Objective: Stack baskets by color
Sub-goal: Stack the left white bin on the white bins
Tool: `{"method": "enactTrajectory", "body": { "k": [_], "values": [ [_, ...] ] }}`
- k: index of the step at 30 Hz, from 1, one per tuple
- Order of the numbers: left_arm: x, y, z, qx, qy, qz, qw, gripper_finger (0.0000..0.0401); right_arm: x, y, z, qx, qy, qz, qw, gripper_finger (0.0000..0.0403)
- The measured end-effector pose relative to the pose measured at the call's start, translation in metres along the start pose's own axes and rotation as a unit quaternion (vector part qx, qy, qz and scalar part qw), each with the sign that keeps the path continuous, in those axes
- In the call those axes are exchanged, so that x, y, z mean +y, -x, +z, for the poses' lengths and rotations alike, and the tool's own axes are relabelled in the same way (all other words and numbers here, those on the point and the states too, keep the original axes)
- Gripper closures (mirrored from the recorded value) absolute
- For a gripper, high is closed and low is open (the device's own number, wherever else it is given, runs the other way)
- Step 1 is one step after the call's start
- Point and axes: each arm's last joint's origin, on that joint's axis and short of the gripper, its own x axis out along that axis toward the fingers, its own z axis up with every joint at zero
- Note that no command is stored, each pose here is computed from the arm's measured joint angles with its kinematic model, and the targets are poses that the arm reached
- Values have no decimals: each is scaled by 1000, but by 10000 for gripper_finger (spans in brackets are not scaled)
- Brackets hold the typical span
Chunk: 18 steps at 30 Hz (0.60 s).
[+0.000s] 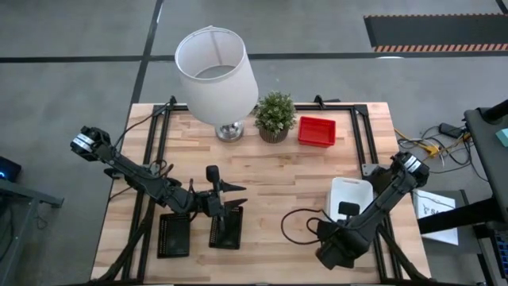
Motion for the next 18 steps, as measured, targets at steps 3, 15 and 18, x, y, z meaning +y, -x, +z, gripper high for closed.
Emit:
{"method": "enactTrajectory", "body": {
  "k": [3,15,18],
  "values": [
    [0,0,0,0,0,0,1000,257,0,0,1,1,2,-1,1000,336],
    [0,0,-1,1,-1,0,1000,257,-13,17,-11,-7,15,36,999,295],
    [0,0,-1,1,-8,0,1000,257,-20,25,-16,-33,22,38,998,317]
  ]
}}
